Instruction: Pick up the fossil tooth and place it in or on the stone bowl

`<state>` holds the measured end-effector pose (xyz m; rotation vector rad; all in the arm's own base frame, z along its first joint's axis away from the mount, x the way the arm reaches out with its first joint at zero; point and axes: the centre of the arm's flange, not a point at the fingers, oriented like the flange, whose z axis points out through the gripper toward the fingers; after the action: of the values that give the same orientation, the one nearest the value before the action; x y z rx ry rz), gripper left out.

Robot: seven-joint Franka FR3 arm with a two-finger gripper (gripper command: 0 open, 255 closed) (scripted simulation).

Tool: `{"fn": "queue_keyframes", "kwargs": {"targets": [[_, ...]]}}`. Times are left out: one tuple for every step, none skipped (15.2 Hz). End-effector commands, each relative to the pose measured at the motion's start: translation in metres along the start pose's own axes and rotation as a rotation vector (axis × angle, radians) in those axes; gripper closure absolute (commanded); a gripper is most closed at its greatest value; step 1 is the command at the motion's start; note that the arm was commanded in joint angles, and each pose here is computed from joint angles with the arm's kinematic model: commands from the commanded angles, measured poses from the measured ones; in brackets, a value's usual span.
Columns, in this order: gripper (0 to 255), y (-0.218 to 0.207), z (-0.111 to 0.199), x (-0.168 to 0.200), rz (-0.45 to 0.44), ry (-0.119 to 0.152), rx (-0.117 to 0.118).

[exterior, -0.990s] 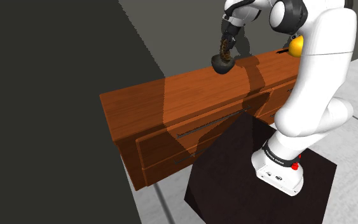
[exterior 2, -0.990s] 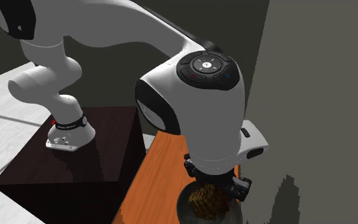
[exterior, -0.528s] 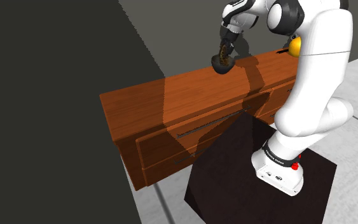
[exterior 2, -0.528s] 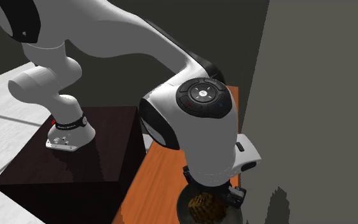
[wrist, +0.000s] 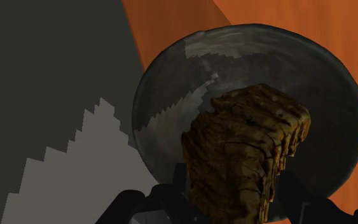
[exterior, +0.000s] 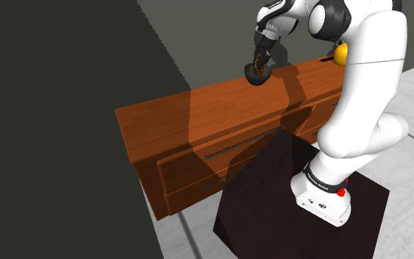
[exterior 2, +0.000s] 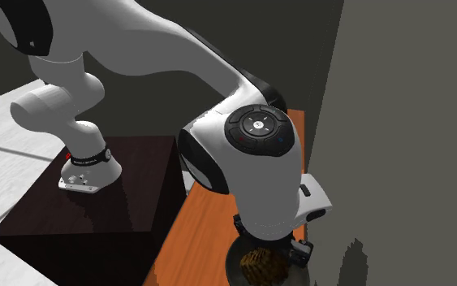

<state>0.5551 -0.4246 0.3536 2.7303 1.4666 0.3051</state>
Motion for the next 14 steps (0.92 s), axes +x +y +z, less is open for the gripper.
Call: {"fn": "queue_keyframes", "kwargs": {"targets": [[0, 0.000, 0.000, 0.000, 0.000, 0.000, -0.001], [0, 0.000, 0.000, 0.000, 0.000, 0.000, -0.001], [0, 0.000, 0.000, 0.000, 0.000, 0.000, -0.001], [0, 0.000, 0.000, 0.000, 0.000, 0.000, -0.001], [0, 0.000, 0.000, 0.000, 0.000, 0.000, -0.001], [0, 0.000, 0.000, 0.000, 0.000, 0.000, -0.001], [0, 0.000, -0.014, 0.000, 0.000, 0.000, -0.001], [0, 0.000, -0.027, 0.000, 0.000, 0.000, -0.001], [0, 0.000, -0.040, 0.000, 0.000, 0.000, -0.001], [0, 0.000, -0.050, 0.000, 0.000, 0.000, -0.001], [0, 0.000, -0.050, 0.000, 0.000, 0.000, -0.001], [0, 0.000, -0.050, 0.000, 0.000, 0.000, -0.001], [0, 0.000, -0.050, 0.000, 0.000, 0.000, -0.001], [0, 0.000, -0.050, 0.000, 0.000, 0.000, -0.001]]}}
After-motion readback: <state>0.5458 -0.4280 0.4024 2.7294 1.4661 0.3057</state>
